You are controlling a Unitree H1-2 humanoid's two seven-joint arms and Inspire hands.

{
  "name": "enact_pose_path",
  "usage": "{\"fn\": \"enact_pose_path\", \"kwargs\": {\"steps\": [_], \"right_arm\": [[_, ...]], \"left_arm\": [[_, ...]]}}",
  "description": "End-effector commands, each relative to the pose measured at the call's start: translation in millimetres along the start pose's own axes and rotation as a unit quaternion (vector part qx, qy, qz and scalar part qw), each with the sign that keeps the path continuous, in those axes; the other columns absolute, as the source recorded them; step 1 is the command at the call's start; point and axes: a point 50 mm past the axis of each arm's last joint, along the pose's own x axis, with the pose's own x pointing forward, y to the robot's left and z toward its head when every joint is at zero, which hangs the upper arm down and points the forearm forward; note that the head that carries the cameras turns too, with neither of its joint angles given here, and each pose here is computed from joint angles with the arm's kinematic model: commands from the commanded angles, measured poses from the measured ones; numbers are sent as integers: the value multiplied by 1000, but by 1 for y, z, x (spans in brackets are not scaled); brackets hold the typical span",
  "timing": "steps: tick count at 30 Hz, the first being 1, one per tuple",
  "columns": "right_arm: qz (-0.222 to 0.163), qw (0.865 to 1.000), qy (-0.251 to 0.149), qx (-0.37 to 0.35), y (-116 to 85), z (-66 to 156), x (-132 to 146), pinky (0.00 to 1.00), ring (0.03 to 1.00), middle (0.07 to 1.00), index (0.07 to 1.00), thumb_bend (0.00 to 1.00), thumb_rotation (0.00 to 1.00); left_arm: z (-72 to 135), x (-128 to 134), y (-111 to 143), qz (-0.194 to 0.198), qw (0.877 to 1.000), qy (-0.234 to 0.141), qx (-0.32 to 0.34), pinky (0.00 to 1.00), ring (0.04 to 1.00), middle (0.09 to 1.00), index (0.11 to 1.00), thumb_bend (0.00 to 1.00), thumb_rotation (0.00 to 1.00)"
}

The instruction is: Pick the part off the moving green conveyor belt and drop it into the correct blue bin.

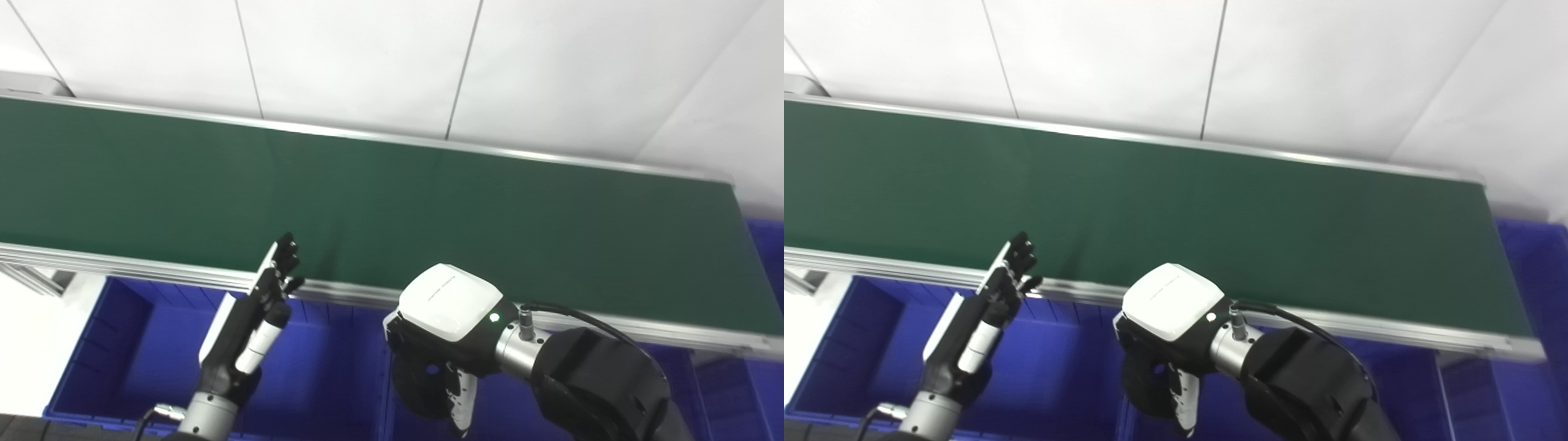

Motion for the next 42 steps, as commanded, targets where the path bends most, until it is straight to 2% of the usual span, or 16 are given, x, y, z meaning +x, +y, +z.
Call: {"fn": "enact_pose_path", "kwargs": {"steps": [1,5,7,10,13,14,16,17,19,22,23,26,31,38,40,42], "right_arm": [[-49,998,11,-23,2,3,-12,144,202,470,488,529,0],[-92,995,35,-27,20,-1,-15,143,198,470,486,529,0],[-119,991,48,-30,30,-5,-15,198,252,472,485,529,0],[-162,984,74,-24,43,-11,-12,218,286,410,516,522,0],[-146,980,120,-53,49,-11,-11,261,343,432,517,526,5],[-132,979,139,-66,50,-10,-10,308,401,500,505,524,82],[-106,977,165,-83,51,-8,-11,357,462,565,497,520,146],[-93,976,174,-86,53,-8,-11,399,508,604,563,658,328],[-72,974,194,-91,56,-8,-12,540,635,690,660,835,656],[-45,971,216,-90,61,-7,-14,787,828,861,817,970,873],[-35,971,223,-82,62,-7,-14,804,840,872,827,976,881],[-12,968,242,-66,68,-6,-11,963,912,943,898,999,940],[2,966,256,-33,79,-1,-5,1000,938,962,916,1000,980],[-42,964,260,43,90,14,-4,984,893,923,905,1000,988],[-67,961,255,79,93,17,-5,954,881,913,893,1000,982],[-98,955,248,130,95,20,-7,871,862,890,865,1000,946]], "left_arm": [[12,2,3,-4,1000,-22,-7,915,977,1000,1000,738,865],[13,2,5,-7,1000,-25,-5,919,972,1000,1000,723,861],[13,2,6,-8,1000,-23,-7,931,974,1000,1000,719,853],[13,1,7,-8,1000,-18,-8,937,974,1000,1000,729,845],[13,1,9,-4,1000,-14,-3,911,971,1000,1000,733,854],[13,0,10,-3,1000,-13,-5,908,973,1000,1000,742,847],[14,-1,10,-2,1000,-12,-7,904,974,1000,1000,751,840],[14,-1,11,-1,1000,-13,-8,899,975,1000,1000,756,839],[14,-2,11,-2,1000,-11,-6,891,976,1000,1000,751,844],[16,-2,11,-4,1000,-7,1,882,972,1000,1000,779,869],[17,-2,11,-5,1000,-6,2,881,971,1000,1000,782,871],[17,0,10,-8,1000,-5,-7,884,974,1000,1000,780,868],[18,6,9,-12,1000,-7,-19,883,978,1000,1000,788,847],[20,13,5,-26,999,-12,-21,858,966,1000,1000,761,841],[19,14,4,-26,999,-11,-19,866,967,1000,1000,758,840],[18,15,4,-27,999,-10,-19,892,975,1000,1000,766,843]]}}
